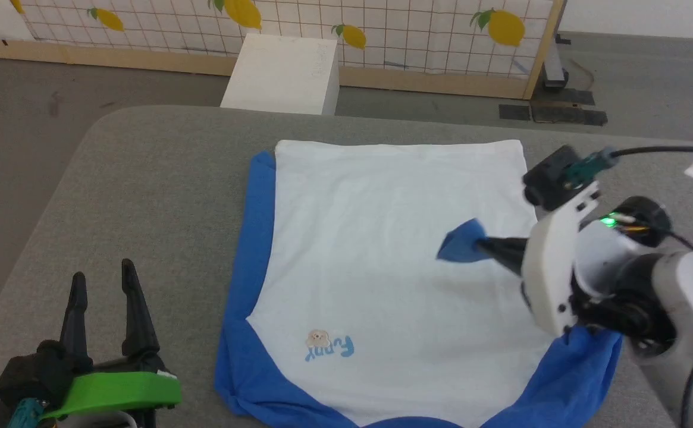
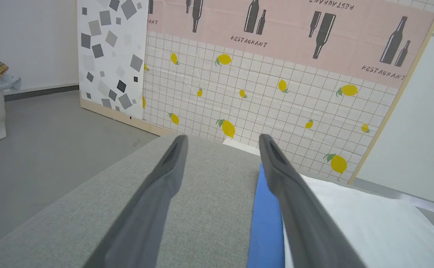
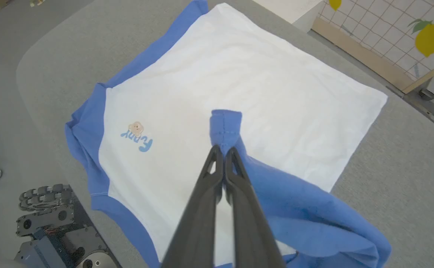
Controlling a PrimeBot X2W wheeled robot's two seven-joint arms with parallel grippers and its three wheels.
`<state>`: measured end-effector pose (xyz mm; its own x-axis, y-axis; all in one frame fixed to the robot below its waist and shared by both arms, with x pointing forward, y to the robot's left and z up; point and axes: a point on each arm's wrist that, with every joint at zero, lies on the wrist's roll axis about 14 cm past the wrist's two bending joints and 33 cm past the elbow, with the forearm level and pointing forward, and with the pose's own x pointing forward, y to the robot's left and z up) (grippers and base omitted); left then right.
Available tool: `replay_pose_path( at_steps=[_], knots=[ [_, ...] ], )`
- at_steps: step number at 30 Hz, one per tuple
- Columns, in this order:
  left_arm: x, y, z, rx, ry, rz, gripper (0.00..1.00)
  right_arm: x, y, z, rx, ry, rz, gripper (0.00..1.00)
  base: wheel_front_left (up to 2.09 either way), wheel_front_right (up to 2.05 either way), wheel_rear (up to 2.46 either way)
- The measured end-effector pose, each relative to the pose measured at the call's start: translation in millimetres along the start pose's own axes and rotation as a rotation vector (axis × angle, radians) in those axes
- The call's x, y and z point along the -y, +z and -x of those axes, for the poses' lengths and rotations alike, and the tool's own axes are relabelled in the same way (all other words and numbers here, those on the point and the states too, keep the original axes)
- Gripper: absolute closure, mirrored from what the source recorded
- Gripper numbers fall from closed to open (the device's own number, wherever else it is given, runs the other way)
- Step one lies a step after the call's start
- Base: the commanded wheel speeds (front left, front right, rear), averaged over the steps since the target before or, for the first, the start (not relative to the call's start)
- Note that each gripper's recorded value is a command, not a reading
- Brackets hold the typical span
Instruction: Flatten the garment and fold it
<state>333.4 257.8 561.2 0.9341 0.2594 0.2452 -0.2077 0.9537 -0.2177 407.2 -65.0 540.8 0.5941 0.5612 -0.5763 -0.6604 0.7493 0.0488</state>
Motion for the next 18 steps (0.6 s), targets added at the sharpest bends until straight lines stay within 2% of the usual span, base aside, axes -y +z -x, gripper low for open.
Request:
replay_pose_path(
  at_steps=[9,18],
  knots=[
    [-9.3,-2.2,8.1,-0.014,0.026,-0.007,0.00,-102.7,-12.2,-40.5,-0.065,0.311,0.043,1.00,0.00,0.00,0.00],
    [-15.0,-7.2,10.5,-0.033,0.045,-0.013,0.00,-147.3,-70.3,-57.4,-0.258,0.453,0.066,1.00,0.00,0.00,0.00]
  ],
)
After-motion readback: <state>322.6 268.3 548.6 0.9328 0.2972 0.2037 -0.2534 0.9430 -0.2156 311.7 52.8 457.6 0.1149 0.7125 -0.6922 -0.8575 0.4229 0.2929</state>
